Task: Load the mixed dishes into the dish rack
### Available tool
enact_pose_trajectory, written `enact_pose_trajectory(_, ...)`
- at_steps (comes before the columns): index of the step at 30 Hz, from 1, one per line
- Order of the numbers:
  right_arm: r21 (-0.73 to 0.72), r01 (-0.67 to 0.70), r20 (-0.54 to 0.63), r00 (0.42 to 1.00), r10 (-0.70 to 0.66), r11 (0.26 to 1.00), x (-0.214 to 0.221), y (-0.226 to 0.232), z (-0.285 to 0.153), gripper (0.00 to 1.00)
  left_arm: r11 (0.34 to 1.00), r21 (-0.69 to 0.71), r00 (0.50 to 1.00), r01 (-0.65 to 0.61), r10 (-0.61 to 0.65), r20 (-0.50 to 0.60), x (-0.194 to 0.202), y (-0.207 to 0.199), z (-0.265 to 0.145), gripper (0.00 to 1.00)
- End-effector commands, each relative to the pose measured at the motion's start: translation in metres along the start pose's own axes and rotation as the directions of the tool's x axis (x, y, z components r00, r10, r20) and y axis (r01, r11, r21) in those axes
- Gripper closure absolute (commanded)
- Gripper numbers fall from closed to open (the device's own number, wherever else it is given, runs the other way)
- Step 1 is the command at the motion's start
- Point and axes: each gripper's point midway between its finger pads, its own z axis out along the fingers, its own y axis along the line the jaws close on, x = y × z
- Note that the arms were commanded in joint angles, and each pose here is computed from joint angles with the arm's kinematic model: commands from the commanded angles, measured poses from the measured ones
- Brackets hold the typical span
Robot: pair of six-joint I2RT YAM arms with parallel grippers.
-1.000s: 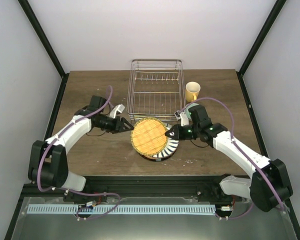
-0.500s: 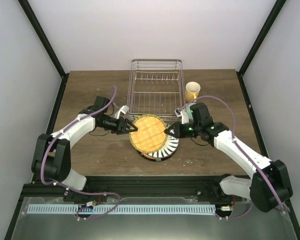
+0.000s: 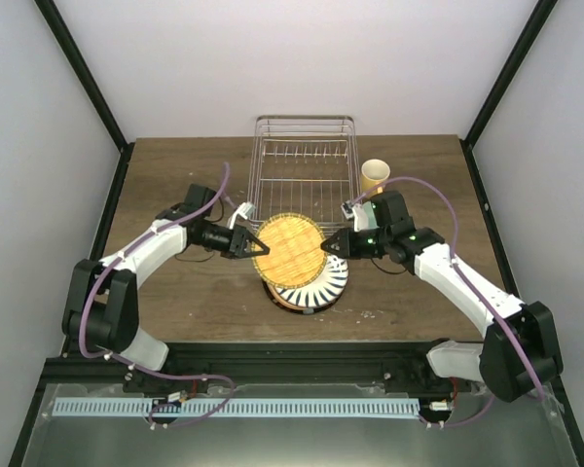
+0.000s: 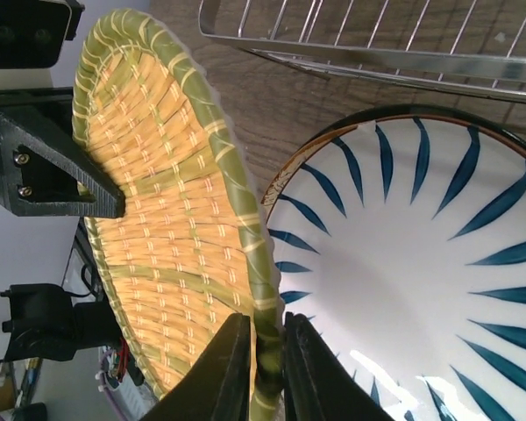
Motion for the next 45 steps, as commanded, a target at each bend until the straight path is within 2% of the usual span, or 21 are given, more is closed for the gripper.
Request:
enact_pose_trajectory(1,-0.051,0.088,0.041,0.995,-0.086,0.995,-0.021,0.028,-0.011,0.81,0.996,-0.034,0.996,-0.083,0.084,0.042,-0.011,-0.012,-0.008,1.00)
enact_pose_trajectory(6,-0.112,0.089,0.099,0.992,-0.079,0.990,-0.031,0.041,-0.025,0.42,0.988,0.011,0.986,-0.151,0.150,0.073,-0.015,-0.037,-0.017,1.00)
enact_pose_trajectory(9,-0.152,0.078,0.138,0.989,-0.057,0.985,-0.034,0.040,-0.036,0.34,0.979,0.064,0.976,-0.195,0.187,0.113,-0.021,-0.059,-0.028,1.00)
enact_pose_trajectory(14,-0.244,0.076,0.164,0.986,-0.036,0.967,-0.034,0.034,-0.040,0.34,0.956,0.155,0.961,-0.248,0.223,0.164,-0.032,-0.092,-0.041,1.00)
enact_pose_trajectory(21,-0.382,0.114,0.142,0.988,-0.064,0.917,-0.038,0.050,-0.035,0.37,0.949,0.186,0.961,-0.253,0.225,0.160,-0.035,-0.100,-0.042,1.00)
enact_pose_trajectory(25,-0.409,0.138,0.148,0.985,-0.084,0.902,-0.042,0.055,-0.036,0.37,0.946,0.194,0.960,-0.259,0.230,0.159,-0.036,-0.102,-0.042,1.00)
enact_pose_trajectory(40,-0.414,0.147,0.133,0.986,-0.099,0.898,-0.053,0.054,-0.027,0.53,0.955,0.186,0.971,-0.232,0.216,0.103,-0.044,-0.094,-0.023,1.00)
enact_pose_trajectory(43,-0.412,0.150,0.134,0.986,-0.103,0.899,-0.054,0.054,-0.026,0.59,0.955,0.181,0.971,-0.234,0.219,0.099,-0.045,-0.092,-0.020,1.00)
enact_pose_trajectory(45,-0.410,0.146,0.128,0.986,-0.102,0.900,-0.055,0.053,-0.024,0.67,0.956,0.177,0.971,-0.232,0.217,0.099,-0.047,-0.091,-0.020,1.00)
